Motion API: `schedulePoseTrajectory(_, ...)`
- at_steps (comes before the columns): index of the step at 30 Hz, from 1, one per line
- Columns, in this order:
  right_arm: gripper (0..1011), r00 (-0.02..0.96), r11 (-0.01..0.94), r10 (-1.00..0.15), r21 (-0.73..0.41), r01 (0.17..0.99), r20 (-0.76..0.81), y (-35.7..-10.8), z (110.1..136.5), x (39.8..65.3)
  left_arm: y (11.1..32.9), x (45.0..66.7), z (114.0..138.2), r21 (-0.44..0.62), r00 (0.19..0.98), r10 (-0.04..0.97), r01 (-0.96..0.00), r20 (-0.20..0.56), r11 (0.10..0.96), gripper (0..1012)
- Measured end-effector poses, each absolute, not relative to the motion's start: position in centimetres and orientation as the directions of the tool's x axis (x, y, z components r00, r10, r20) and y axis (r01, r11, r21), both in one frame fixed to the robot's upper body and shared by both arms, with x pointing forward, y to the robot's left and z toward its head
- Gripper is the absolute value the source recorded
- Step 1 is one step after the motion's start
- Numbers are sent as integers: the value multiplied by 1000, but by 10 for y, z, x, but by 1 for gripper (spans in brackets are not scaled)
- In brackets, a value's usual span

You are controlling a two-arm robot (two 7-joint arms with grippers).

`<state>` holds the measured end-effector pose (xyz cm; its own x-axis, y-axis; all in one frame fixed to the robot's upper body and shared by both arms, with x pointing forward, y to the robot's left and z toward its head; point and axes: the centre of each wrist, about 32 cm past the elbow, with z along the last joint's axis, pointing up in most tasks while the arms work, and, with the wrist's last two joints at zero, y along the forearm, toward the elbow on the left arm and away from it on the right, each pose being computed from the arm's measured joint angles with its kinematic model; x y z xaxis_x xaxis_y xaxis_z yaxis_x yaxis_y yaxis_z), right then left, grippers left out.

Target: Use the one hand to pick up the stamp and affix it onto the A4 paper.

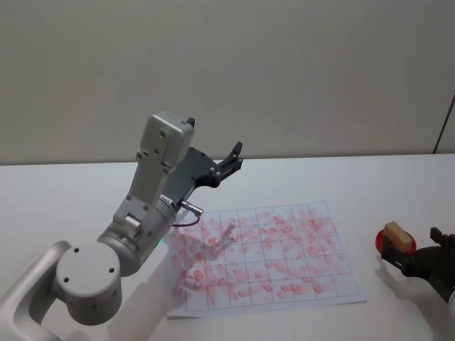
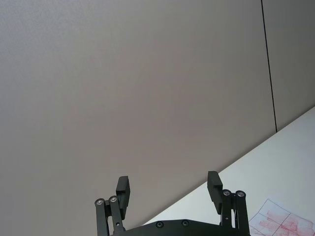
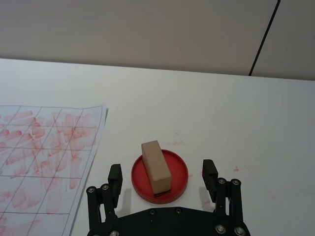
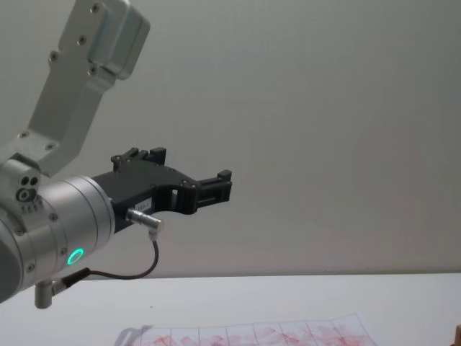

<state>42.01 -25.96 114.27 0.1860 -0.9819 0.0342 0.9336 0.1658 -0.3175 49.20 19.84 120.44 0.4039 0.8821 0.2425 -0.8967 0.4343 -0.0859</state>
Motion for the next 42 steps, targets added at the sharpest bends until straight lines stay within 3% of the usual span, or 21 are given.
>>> schedulePoseTrajectory(16,994,211,182,-976,-357,916,45,-260,1132,433,198,492,1204,-86,404,882,-897,242,434,1001)
schedulePoseTrajectory(33,535,221,188,-974,-369,910,47,-260,1128,438,198,492,1204,-86,404,882,-897,242,434,1001)
schedulePoseTrajectory(37,363,221,189,-974,-370,910,48,-260,1128,438,198,492,1204,-86,404,882,-897,242,434,1001)
schedulePoseTrajectory(42,233,223,190,-974,-371,909,48,-260,1127,439,198,492,1204,-86,404,882,-897,243,434,1001)
